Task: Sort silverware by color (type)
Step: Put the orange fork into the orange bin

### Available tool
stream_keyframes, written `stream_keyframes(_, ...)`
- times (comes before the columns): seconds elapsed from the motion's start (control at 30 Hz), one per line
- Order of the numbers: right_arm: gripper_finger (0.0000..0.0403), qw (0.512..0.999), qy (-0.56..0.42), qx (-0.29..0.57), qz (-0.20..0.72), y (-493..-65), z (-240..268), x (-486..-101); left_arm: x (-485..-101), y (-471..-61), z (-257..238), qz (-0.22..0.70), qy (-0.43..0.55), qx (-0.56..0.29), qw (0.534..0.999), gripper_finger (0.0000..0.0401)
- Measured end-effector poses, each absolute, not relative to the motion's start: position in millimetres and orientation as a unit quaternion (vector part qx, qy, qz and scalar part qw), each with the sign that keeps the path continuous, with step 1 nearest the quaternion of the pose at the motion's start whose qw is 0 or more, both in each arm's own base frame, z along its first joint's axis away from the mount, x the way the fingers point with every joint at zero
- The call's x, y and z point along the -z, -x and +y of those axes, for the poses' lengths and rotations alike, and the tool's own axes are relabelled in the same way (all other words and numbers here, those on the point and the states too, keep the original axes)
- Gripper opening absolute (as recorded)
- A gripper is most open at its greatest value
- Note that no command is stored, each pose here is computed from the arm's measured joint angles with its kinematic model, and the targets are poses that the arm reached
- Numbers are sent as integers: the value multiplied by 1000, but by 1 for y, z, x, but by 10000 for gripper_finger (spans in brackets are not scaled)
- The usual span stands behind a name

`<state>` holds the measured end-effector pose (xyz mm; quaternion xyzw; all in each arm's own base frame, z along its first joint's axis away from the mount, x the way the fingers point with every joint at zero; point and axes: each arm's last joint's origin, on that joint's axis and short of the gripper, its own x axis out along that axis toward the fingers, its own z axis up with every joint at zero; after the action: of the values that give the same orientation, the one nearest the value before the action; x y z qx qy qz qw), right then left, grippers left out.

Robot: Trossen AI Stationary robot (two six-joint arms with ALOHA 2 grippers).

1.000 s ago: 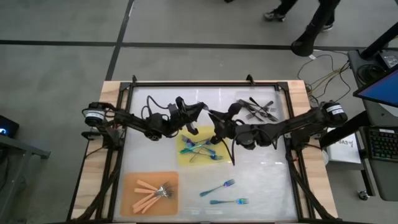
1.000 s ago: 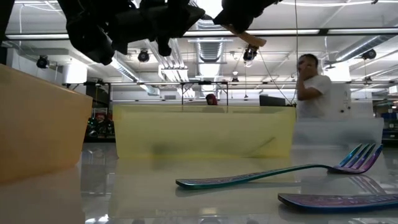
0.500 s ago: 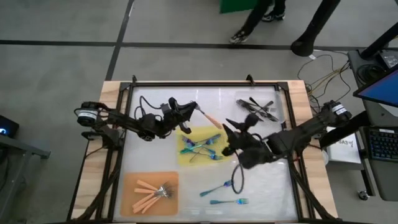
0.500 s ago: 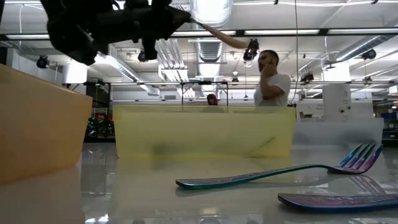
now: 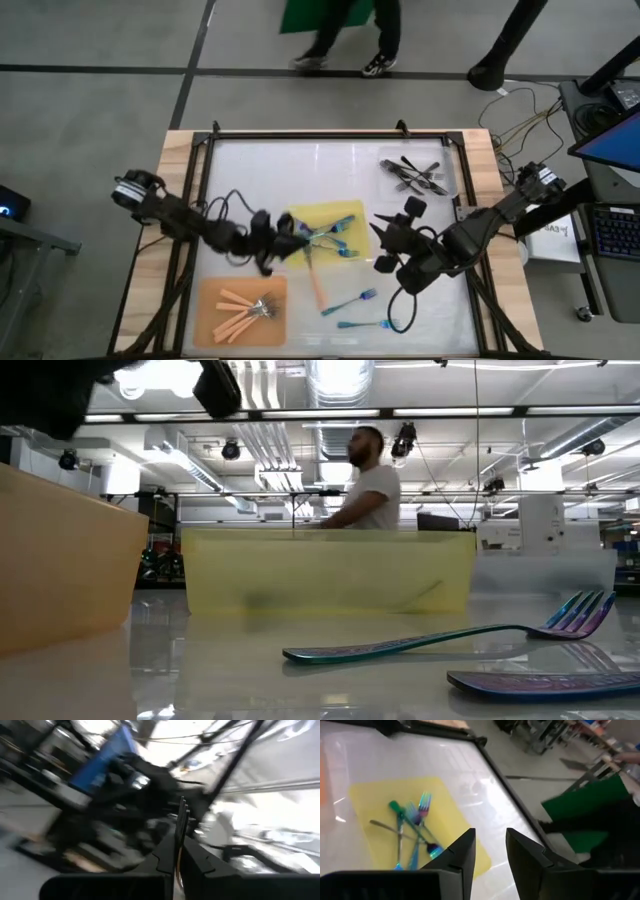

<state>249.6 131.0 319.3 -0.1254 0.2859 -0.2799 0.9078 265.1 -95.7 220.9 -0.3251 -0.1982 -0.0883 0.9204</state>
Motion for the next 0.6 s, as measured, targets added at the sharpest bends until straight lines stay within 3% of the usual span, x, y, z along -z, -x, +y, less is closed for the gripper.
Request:
stream_keyframes(0.17,96,909,105,266,302,-250,132,-314,-235,-250,-138,-194,363,133,902,0)
stream_keyframes(0.33,97,907,104,264,311,-253,135,-309,-233,-231,-171,-124,378,134,908,0)
stream_keyframes(0.6,86,905,109,265,315,-258,138,-302,-231,-209,-170,-7,346,32,937,0)
